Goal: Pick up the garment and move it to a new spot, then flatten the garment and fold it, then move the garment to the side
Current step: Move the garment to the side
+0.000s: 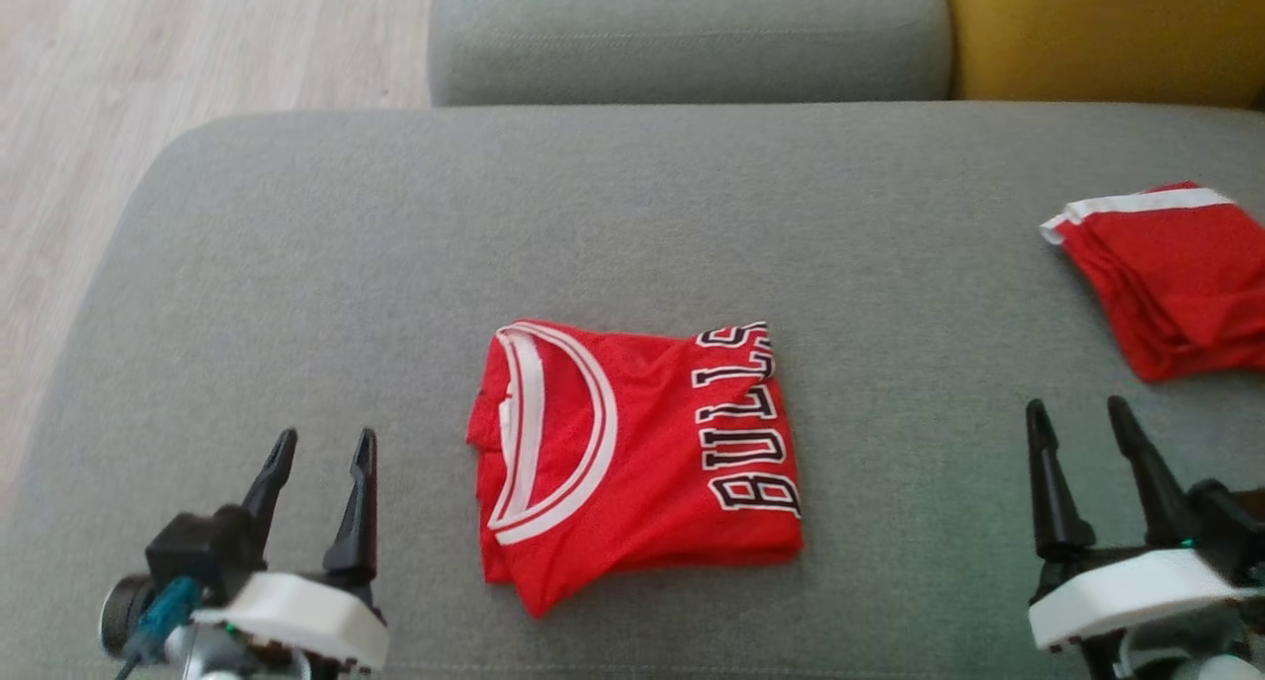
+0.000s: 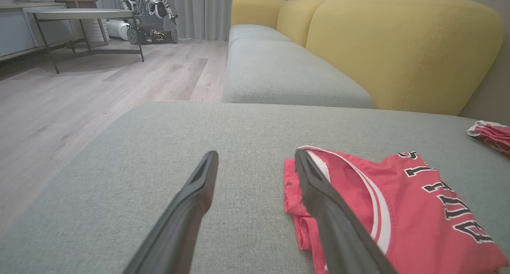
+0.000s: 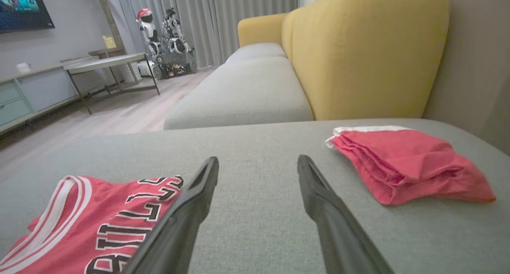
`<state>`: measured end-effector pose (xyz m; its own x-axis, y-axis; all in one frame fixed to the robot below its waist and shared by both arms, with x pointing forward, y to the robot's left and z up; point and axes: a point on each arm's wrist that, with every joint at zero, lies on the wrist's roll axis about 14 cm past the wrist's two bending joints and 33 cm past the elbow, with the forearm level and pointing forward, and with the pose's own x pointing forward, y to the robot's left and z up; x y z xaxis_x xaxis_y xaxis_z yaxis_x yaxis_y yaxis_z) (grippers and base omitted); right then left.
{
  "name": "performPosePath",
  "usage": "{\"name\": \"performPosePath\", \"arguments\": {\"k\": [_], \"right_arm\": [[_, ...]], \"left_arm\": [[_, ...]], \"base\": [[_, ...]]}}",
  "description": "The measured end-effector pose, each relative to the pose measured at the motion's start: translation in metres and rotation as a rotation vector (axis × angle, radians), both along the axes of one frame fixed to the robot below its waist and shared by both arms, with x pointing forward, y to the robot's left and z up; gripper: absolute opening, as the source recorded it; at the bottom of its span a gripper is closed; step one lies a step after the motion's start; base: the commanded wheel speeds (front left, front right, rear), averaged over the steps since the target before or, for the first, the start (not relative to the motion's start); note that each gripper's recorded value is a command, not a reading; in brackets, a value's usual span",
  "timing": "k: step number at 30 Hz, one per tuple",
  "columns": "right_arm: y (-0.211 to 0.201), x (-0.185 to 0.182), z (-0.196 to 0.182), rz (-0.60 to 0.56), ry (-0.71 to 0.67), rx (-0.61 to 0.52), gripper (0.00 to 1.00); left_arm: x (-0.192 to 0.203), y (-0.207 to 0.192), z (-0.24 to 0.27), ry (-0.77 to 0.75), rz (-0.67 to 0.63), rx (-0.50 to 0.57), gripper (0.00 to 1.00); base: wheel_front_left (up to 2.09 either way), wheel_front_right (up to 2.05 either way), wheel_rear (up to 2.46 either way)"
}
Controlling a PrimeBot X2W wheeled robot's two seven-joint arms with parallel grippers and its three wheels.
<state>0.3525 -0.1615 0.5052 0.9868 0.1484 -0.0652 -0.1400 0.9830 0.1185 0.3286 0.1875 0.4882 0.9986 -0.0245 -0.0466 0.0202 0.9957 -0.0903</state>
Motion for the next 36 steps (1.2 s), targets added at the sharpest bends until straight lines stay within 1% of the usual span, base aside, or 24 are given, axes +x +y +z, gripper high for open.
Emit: {"name": "performPosePath", "arguments": {"k": [5, 9, 13, 18, 20, 22, 23, 24, 30, 33, 36], "right_arm": [[0.020, 0.006, -0.030, 0.060, 0.114, -0.001, 1.00], [0.052, 0.017, -0.053, 0.155, 0.195, -0.008, 1.00], [0.087, 0.027, -0.077, 0.257, 0.281, -0.013, 1.00], [0.121, 0.024, -0.115, 0.365, 0.414, -0.030, 1.00], [0.131, 0.018, -0.136, 0.405, 0.507, -0.048, 1.00], [0.135, 0.017, -0.142, 0.423, 0.534, -0.056, 0.99], [0.137, 0.018, -0.142, 0.428, 0.535, -0.052, 0.47], [0.139, 0.018, -0.142, 0.436, 0.541, -0.053, 0.00], [0.132, 0.021, -0.138, 0.446, 0.532, -0.081, 0.00], [0.116, 0.038, -0.125, 0.412, 0.478, -0.107, 0.00], [0.086, 0.066, -0.103, 0.344, 0.402, -0.139, 0.00]], "left_arm": [[0.010, 0.003, 0.012, -0.041, 0.006, 0.003, 1.00], [0.018, 0.014, 0.022, -0.082, 0.039, 0.011, 1.00], [0.021, 0.022, 0.024, -0.092, 0.061, 0.016, 1.00], [0.024, 0.030, 0.023, -0.095, 0.085, 0.021, 1.00], [0.023, 0.038, 0.020, -0.087, 0.109, 0.030, 1.00], [0.023, 0.039, 0.018, -0.086, 0.115, 0.030, 1.00], [0.023, 0.039, 0.017, -0.083, 0.115, 0.030, 1.00], [0.024, 0.038, 0.017, -0.085, 0.113, 0.029, 1.00], [0.034, 0.028, 0.017, -0.094, 0.083, 0.018, 1.00], [0.043, 0.016, 0.016, -0.098, 0.046, 0.010, 1.00], [0.053, 0.002, 0.014, -0.098, 0.003, 0.000, 1.00]], "base": [[0.00, 0.00, 0.00], [0.00, 0.00, 0.00], [0.00, 0.00, 0.00], [0.00, 0.00, 0.00], [0.00, 0.00, 0.00], [0.00, 0.00, 0.00], [0.00, 0.00, 0.00], [0.00, 0.00, 0.00], [0.00, 0.00, 0.00], [0.00, 0.00, 0.00], [0.00, 0.00, 0.00]]}}
